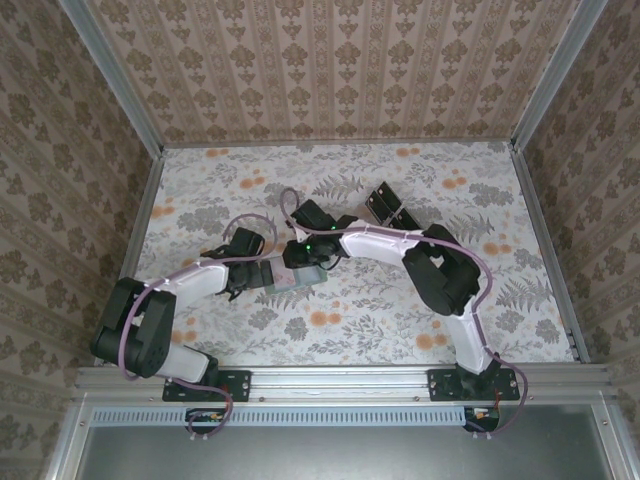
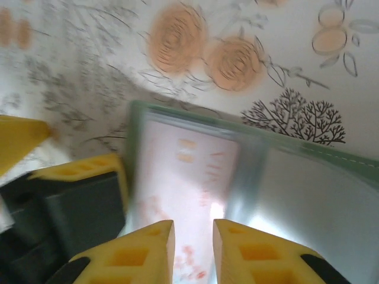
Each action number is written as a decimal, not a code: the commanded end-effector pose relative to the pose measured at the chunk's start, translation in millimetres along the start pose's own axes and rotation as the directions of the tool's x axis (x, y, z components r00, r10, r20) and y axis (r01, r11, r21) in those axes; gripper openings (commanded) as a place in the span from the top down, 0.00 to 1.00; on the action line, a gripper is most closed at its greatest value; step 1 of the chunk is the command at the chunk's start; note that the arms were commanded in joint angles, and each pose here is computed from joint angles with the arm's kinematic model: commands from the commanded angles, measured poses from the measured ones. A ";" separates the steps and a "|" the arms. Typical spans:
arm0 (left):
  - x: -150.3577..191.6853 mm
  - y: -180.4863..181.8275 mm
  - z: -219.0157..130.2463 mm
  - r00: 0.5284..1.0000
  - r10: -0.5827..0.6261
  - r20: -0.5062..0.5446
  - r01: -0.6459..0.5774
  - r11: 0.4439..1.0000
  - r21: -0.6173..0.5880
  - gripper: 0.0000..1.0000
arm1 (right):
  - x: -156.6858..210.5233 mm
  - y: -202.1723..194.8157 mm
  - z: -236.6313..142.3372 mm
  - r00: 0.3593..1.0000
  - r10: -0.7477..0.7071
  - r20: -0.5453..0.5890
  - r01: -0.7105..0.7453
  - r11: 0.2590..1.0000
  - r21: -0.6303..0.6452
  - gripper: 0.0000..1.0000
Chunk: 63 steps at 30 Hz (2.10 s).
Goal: Put the credit cards into the card holder
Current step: Insert the credit card into the card slot, then close the card holder at the center of the table.
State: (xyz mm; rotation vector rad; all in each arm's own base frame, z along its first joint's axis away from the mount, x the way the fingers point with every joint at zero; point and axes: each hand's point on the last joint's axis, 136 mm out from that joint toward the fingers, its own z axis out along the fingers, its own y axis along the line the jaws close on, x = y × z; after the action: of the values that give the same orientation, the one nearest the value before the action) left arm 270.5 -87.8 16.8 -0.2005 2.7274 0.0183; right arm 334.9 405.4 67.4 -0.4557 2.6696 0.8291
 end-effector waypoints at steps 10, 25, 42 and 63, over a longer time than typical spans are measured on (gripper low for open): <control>-22.5 -3.2 -40.2 0.994 -0.017 0.106 0.009 0.997 0.081 0.00 | -13.6 -42.4 -79.4 0.994 -0.069 0.089 0.044 0.967 0.251 0.46; -27.2 -1.1 -57.1 0.990 -0.046 0.132 0.029 0.992 0.123 0.00 | 14.9 -106.7 -51.0 0.998 -0.052 -0.032 0.061 0.896 0.441 0.57; -46.7 -53.7 -50.7 0.984 -0.087 0.158 0.022 0.929 0.371 0.00 | 24.9 -102.6 -52.7 1.000 -0.017 -0.012 0.020 0.923 0.385 1.00; -34.3 -85.0 -5.4 0.992 -0.107 0.074 0.061 0.885 0.462 0.00 | 28.0 -99.0 -46.8 1.000 0.010 0.004 -0.011 0.939 0.344 1.00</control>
State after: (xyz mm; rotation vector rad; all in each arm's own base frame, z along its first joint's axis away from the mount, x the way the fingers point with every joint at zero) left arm 312.4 -159.9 39.4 -0.1706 2.5393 -0.5720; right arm 337.8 291.3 36.8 -0.3684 2.7536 0.2992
